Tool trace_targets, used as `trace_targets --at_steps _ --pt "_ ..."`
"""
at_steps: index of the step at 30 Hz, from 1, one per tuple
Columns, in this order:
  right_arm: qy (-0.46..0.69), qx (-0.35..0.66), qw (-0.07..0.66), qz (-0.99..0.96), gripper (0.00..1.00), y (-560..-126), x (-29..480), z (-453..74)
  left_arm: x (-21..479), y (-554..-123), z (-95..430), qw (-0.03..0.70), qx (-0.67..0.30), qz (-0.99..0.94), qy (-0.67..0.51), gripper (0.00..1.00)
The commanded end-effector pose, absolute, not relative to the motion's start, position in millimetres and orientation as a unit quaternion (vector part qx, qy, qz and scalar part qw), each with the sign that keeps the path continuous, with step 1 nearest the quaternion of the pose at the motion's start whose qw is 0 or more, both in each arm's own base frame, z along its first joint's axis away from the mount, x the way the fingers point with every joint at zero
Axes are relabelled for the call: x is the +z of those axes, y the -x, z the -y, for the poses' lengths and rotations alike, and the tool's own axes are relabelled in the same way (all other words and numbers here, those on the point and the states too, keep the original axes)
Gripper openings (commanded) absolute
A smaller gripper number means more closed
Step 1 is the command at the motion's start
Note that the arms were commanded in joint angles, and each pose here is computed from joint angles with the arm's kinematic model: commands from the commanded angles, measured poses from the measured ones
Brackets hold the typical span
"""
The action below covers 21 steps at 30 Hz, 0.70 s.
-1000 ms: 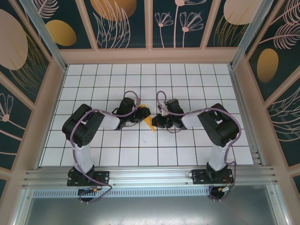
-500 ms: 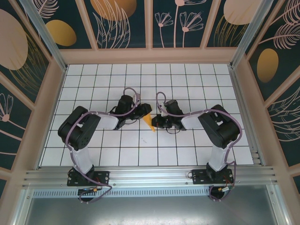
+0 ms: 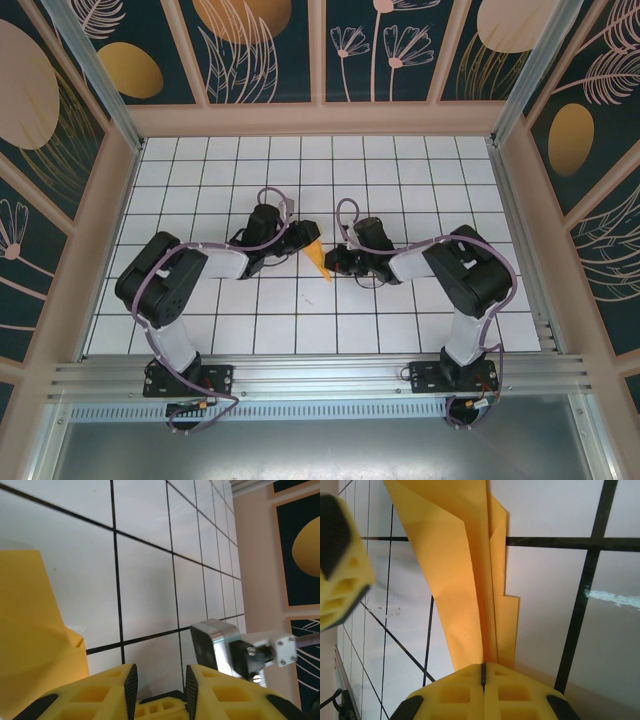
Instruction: Fold a paper plane with a square sheet of paper (pick it up from the middle)
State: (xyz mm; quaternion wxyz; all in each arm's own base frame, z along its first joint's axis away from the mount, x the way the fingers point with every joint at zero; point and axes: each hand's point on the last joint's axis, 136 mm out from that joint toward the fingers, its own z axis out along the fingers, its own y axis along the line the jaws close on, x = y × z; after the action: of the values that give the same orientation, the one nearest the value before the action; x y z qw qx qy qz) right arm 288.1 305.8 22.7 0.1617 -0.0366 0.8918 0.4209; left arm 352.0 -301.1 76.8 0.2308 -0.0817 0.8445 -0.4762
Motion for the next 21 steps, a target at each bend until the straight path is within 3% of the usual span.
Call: trace_targets --at_steps 1,13,18,21 --pt "0.022 0.402 0.162 -0.901 0.0 -287 15 -298 71 -352 314 0.213 -0.49 -0.843 0.064 0.34" --pt "0.027 0.397 0.173 -0.901 0.0 -289 28 -297 31 -352 312 0.183 -0.466 -0.861 0.088 0.32" --pt "0.033 0.396 0.2 -0.895 0.14 -295 57 -296 19 -347 309 0.173 -0.458 -0.867 0.09 0.31" --pt "0.055 0.417 0.196 -0.886 0.15 -289 71 -302 19 -346 310 0.17 -0.459 -0.868 0.087 0.31"
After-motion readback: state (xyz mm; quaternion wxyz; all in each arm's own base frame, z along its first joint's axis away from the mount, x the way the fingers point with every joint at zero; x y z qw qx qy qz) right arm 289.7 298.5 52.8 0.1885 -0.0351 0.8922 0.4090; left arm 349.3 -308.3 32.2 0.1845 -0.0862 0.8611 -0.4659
